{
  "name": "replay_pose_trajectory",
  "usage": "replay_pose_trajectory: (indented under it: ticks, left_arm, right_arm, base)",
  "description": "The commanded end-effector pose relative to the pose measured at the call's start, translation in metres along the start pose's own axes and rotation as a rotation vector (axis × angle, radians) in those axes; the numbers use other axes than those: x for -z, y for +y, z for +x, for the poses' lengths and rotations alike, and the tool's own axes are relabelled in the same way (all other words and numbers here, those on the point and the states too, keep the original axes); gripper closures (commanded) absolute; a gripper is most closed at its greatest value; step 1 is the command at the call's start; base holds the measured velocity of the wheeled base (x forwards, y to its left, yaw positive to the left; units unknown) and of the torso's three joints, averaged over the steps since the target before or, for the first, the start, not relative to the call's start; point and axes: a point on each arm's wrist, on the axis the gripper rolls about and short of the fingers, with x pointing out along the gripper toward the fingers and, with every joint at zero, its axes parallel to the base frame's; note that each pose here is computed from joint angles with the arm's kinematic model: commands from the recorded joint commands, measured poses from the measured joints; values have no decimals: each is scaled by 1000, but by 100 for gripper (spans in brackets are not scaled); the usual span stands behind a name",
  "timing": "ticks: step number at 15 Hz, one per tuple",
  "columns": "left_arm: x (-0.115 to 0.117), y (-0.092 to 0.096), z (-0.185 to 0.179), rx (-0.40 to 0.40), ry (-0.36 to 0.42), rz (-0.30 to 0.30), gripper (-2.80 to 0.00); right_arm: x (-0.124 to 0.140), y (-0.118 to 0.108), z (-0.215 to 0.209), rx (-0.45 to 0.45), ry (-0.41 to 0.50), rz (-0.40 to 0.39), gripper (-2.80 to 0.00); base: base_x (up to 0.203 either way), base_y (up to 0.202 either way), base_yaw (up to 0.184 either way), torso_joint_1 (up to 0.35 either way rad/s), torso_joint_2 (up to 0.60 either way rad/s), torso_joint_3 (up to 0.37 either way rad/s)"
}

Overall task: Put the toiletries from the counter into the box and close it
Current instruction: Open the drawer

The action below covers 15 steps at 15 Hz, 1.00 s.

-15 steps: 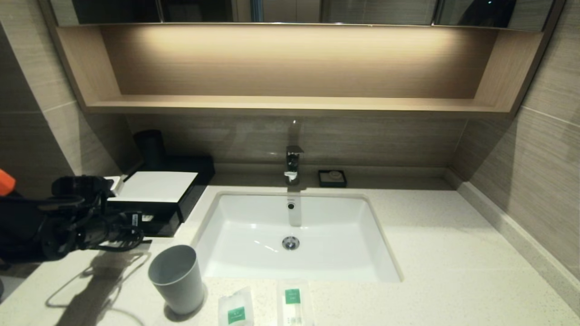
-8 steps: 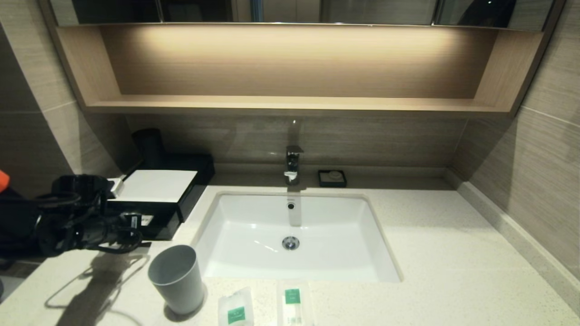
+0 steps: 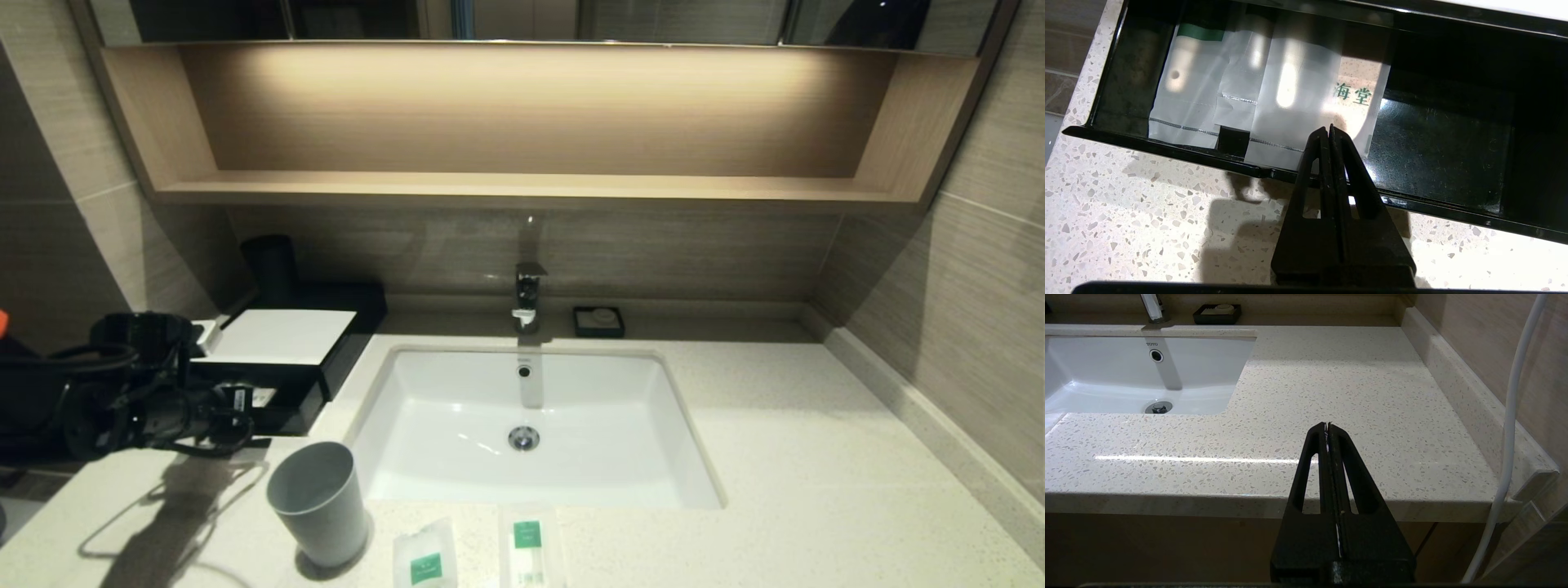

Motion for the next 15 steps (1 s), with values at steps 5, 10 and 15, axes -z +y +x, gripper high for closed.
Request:
replay_pose_trajectory:
  ticks: [5,10,15]
  left_arm:
    - [-2,0,-7,-1,13,0,0]
    - [-6,0,-15,4,79,-1,0]
    - [-9,1,-23,7,152,-5,0]
  right_arm:
    - [0,0,0,0,0,0,0]
    - [0,0,0,0,0,0,0]
    - [0,0,0,0,0,0,0]
  base:
    - [0,0,0,0,0,0]
    - [0,0,0,0,0,0]
    - [0,0,0,0,0,0]
